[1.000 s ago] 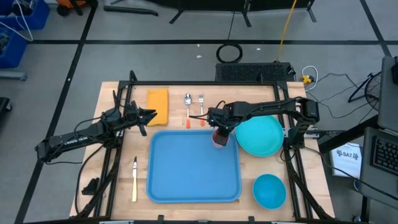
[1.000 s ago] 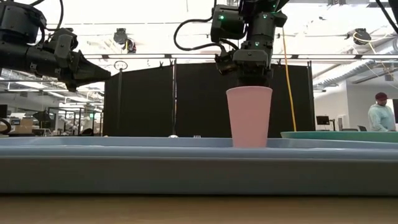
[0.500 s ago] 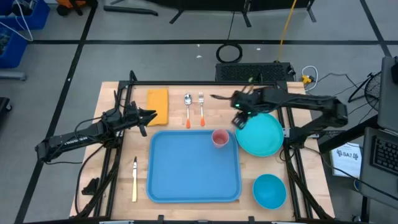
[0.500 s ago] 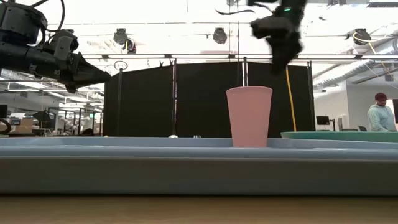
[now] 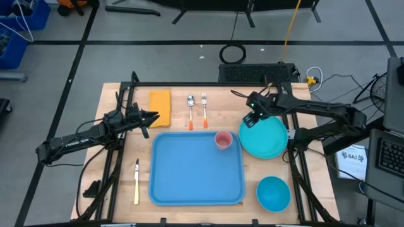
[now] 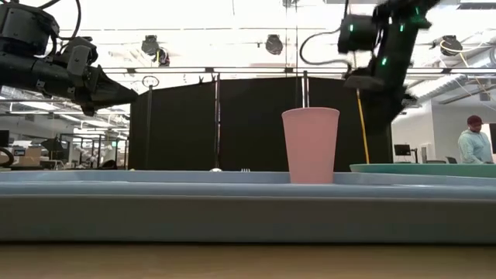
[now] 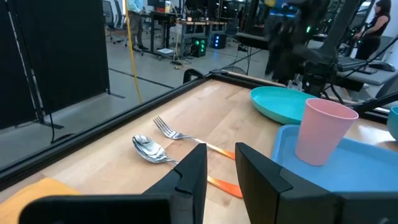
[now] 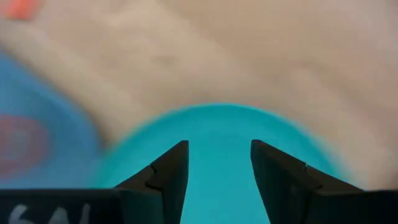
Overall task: Set up tray
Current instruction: Put the green plate on the blue tray
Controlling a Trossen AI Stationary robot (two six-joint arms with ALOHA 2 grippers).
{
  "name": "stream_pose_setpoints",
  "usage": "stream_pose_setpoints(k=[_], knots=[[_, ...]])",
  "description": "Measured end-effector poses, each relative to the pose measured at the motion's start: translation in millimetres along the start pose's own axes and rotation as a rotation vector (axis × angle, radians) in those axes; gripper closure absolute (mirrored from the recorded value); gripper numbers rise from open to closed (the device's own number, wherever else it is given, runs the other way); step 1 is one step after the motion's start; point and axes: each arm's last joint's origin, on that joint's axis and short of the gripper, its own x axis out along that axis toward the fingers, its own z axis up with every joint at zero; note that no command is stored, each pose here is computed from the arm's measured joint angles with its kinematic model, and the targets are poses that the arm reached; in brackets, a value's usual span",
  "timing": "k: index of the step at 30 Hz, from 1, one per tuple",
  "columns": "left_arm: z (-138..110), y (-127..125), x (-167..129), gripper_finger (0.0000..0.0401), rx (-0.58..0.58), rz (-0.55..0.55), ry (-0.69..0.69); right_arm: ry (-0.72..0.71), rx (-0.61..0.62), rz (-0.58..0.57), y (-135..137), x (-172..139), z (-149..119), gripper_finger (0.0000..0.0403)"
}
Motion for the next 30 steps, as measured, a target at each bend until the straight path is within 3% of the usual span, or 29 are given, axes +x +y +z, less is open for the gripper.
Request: stream_pose_setpoints(k=[2, 4, 16, 21, 25, 30], knots=[[0, 0, 0, 0.0313, 0.000, -0.001, 0.000, 0.012, 0.024, 0.123, 0, 15, -2, 0.0241], [0, 0, 0, 0.0313, -0.002, -0.002, 0.000, 0.018, 0.043, 0.178, 0, 24, -6, 0.0245], [0, 0, 0, 0.0313, 0.002, 0.000, 0.000, -0.040, 0.091, 0.216, 1, 46, -8, 0.0259], [0, 0, 0, 0.0313, 0.003, -0.001, 0.002, 0.081, 0.069, 0.261, 3, 48, -15, 0.0259], [0, 0, 0, 0.0313, 0.005, -0.003, 0.004, 0.192, 0.088, 0.202, -4, 23, -24, 0.0259], [0, 0, 0, 0.0313, 0.028, -0.003, 0.003, 0.202, 0.153, -0.063, -22, -22, -34, 0.0259]])
